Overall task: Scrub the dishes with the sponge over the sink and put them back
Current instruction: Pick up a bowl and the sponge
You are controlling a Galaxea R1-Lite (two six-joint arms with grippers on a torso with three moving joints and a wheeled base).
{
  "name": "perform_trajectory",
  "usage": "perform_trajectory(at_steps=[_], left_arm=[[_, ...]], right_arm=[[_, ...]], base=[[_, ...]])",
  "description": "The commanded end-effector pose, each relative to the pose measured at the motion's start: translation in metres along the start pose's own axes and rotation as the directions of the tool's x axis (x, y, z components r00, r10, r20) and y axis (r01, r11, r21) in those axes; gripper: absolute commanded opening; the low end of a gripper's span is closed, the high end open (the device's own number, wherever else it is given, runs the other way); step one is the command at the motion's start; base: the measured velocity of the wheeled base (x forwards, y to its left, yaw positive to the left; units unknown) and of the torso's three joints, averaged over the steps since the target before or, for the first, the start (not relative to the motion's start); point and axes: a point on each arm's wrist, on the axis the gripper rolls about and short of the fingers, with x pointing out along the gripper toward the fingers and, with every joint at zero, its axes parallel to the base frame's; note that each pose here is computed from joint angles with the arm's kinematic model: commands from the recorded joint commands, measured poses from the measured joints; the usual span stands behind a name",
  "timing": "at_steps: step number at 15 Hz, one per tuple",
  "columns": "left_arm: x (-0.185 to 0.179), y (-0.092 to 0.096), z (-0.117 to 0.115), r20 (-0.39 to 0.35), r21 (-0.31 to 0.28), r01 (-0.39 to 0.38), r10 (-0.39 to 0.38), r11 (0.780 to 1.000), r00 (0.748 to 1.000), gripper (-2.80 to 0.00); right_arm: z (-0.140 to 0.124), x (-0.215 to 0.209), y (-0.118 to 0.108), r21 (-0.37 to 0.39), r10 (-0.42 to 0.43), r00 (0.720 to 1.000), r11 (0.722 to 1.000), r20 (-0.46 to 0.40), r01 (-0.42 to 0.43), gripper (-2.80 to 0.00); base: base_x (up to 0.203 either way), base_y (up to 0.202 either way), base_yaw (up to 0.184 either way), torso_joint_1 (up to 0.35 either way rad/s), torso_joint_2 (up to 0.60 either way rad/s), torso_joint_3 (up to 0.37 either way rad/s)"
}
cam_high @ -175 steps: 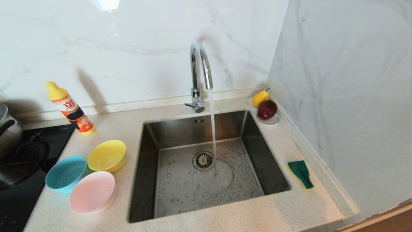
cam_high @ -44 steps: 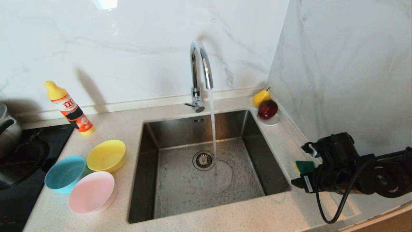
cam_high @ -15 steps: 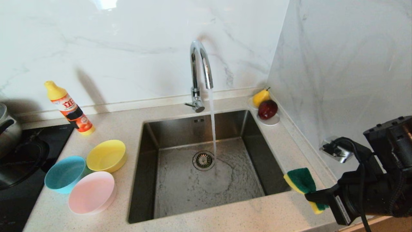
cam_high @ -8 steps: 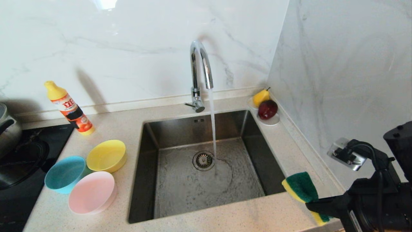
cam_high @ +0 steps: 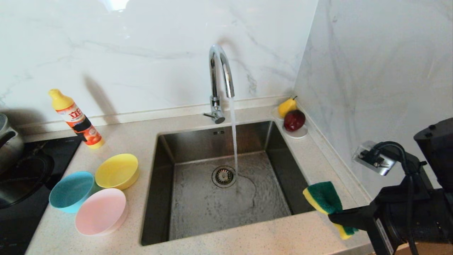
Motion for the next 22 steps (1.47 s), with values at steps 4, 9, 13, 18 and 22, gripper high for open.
perform_trajectory(at_steps=[4,9,13,18,22], left_arm=[[0.0,0.0,-0.001,-0.005,-0.007,0.0,0.0,1.0,1.0,-2.8],[-0.007,0.0,0.029,0.049,-0.004,-0.013,0.013,1.0,0.999,-2.8],[-0.016,0.001,0.095,0.02,0.004,-0.078,0.078,0.997,0.997,-2.8],[0.027,0.002,0.18,-0.05,0.088,-0.174,0.178,0.981,0.983,-2.8],[0.119,0.005,0.191,-0.274,0.173,-0.269,0.308,0.948,0.911,-2.8]], right_arm=[[0.006,0.015,0.002,0.023,0.0,0.999,1.0,-0.036,0.0,-2.8],[0.013,0.027,0.002,0.031,-0.011,0.998,0.999,-0.054,0.013,-2.8],[0.02,0.03,0.003,0.035,-0.011,0.999,0.999,-0.047,0.013,-2.8],[0.028,0.041,0.003,0.035,-0.027,0.998,0.999,-0.053,0.029,-2.8],[0.029,0.054,0.002,0.038,-0.034,0.997,0.999,-0.076,0.037,-2.8]], base=[[0.0,0.0,0.0,0.0,0.0,0.0],[0.0,0.0,0.0,0.0,0.0,0.0],[0.0,0.0,0.0,0.0,0.0,0.0],[0.0,0.0,0.0,0.0,0.0,0.0],[0.0,0.0,0.0,0.0,0.0,0.0]])
